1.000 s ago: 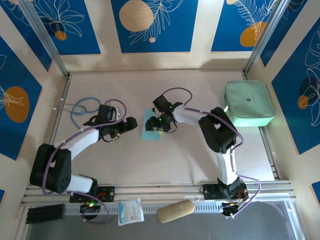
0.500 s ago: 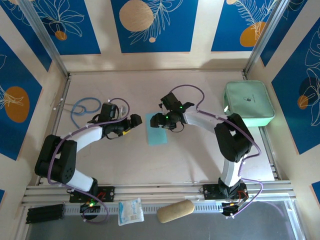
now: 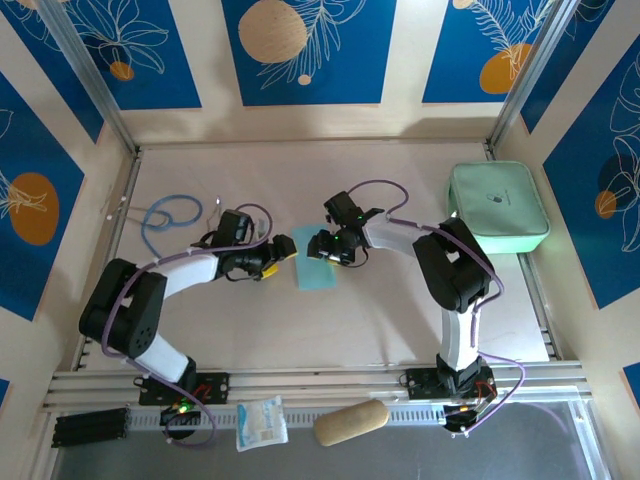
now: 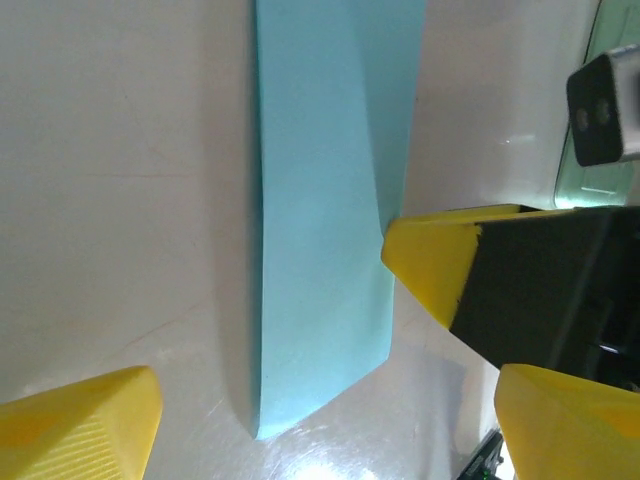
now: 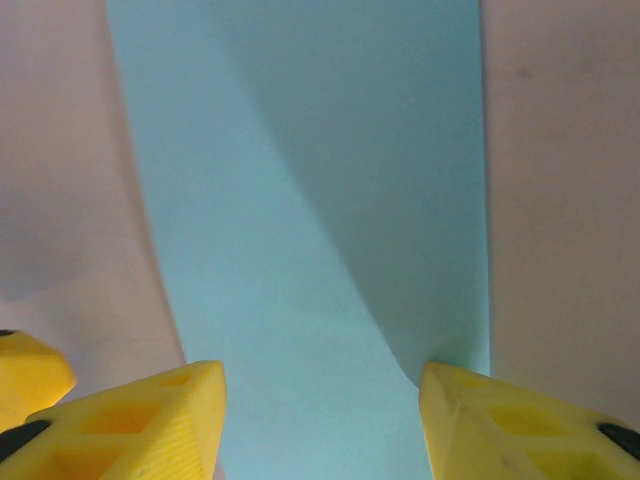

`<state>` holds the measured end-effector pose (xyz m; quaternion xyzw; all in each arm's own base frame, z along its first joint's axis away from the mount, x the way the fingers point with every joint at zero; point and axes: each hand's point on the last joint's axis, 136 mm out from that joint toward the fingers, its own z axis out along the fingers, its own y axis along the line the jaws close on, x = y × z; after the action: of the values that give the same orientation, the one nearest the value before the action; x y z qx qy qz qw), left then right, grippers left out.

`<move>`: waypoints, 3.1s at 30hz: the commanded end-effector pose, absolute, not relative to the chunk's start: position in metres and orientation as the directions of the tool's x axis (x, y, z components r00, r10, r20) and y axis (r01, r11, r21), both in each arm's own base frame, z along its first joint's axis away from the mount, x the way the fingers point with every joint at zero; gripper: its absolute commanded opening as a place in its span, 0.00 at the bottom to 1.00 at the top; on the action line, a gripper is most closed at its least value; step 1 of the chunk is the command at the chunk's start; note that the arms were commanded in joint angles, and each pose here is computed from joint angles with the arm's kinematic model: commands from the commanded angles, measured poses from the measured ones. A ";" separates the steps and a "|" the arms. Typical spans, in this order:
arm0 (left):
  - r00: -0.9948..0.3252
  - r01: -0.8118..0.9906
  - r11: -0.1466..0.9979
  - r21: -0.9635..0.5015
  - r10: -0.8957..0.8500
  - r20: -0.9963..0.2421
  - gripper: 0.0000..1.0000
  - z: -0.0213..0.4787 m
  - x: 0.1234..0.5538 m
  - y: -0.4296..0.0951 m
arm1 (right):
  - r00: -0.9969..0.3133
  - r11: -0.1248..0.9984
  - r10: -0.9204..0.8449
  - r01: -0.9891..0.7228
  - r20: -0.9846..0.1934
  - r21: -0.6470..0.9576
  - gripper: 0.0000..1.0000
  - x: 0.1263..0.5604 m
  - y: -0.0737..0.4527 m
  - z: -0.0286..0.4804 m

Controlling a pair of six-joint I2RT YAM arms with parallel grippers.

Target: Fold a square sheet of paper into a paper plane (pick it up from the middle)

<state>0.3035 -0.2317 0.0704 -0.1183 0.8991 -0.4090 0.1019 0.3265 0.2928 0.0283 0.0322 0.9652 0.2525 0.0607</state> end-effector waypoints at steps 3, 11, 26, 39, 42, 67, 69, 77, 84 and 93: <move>-0.960 -0.170 0.653 -0.738 -0.277 -0.024 0.72 0.064 0.301 -0.248 | -0.994 0.880 0.109 0.083 -0.029 0.468 0.53 0.317 0.284 0.005; -0.965 -0.183 0.665 -0.724 -0.262 0.003 0.49 0.053 0.296 -0.255 | -0.992 0.877 0.126 0.120 0.018 0.466 0.51 0.307 0.277 -0.014; -0.974 -0.168 0.678 -0.716 -0.228 0.013 0.41 0.039 0.311 -0.266 | -0.991 0.877 0.132 0.133 0.035 0.461 0.50 0.304 0.271 -0.021; -0.971 -0.133 0.572 -0.810 -0.239 -0.009 0.31 0.056 0.326 -0.271 | -0.989 0.880 0.142 0.144 0.038 0.453 0.50 0.305 0.266 -0.022; -0.965 -0.170 0.568 -0.805 -0.262 0.019 0.28 0.048 0.327 -0.269 | -0.990 0.876 0.140 0.140 0.034 0.462 0.50 0.305 0.268 -0.020; -0.942 -0.253 0.582 -0.773 -0.329 0.061 0.01 0.051 0.322 -0.258 | -0.619 0.744 -0.223 -0.607 -0.753 0.279 0.74 0.332 0.286 0.120; -0.941 -0.255 0.577 -0.776 -0.332 0.063 0.02 0.054 0.322 -0.259 | -0.511 0.695 -0.278 -0.691 -0.813 0.197 0.75 0.324 0.292 0.121; -0.941 -0.262 0.569 -0.779 -0.330 0.075 0.01 0.053 0.321 -0.260 | -0.233 0.517 -0.457 -0.855 -0.858 -0.043 0.76 0.291 0.315 0.100; -0.939 -0.269 0.560 -0.783 -0.333 0.084 0.01 0.053 0.321 -0.261 | -0.113 0.410 -0.532 -0.901 -0.840 -0.139 0.76 0.270 0.327 0.074; -0.939 -0.273 0.560 -0.782 -0.333 0.090 0.01 0.053 0.321 -0.261 | -0.050 0.420 -0.582 -0.873 -0.812 -0.247 0.73 0.277 0.324 0.055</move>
<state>0.3223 -0.2619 0.0492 -0.1694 0.8856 -0.4307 0.0381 0.2656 0.3228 0.0501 -0.5103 0.7241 0.1894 0.4236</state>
